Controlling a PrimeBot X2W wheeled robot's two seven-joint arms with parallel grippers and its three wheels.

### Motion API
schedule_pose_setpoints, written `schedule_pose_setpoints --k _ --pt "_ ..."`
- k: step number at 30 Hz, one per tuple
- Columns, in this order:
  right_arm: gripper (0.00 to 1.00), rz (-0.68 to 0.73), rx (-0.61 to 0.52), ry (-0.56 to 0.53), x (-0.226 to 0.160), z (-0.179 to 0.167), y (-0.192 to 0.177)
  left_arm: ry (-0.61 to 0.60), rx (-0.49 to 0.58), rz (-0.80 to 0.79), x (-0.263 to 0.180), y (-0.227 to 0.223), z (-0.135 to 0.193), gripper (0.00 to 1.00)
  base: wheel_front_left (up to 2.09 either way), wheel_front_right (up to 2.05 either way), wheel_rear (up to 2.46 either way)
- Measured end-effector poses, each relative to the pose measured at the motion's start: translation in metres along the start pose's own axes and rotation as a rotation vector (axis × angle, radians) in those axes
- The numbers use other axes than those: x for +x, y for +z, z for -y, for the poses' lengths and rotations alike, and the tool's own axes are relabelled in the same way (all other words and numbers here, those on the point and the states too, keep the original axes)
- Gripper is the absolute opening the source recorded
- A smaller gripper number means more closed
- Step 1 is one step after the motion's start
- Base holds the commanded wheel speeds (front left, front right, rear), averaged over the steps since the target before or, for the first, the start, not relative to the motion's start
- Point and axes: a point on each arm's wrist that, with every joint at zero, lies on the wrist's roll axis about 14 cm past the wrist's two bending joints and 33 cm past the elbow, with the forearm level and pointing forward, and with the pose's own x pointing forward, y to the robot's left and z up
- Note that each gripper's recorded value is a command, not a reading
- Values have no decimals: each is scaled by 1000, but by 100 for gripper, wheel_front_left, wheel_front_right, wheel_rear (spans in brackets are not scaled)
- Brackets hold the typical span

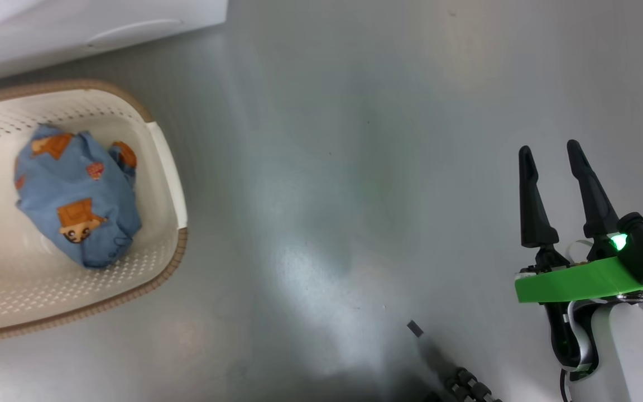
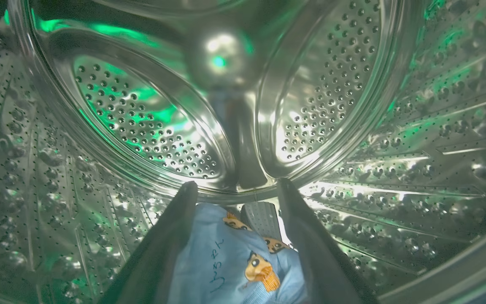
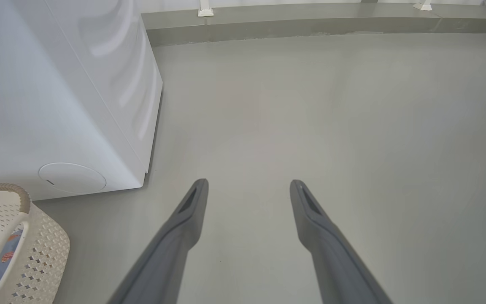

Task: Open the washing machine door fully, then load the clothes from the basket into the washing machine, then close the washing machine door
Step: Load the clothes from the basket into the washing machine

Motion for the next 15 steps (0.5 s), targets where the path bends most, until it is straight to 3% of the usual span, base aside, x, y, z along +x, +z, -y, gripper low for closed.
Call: schedule_pose_setpoints --k 15 --pt "100 101 -22 7 -11 -2 40 -1 -68 -112 -90 -44 4 100 0 0 0"
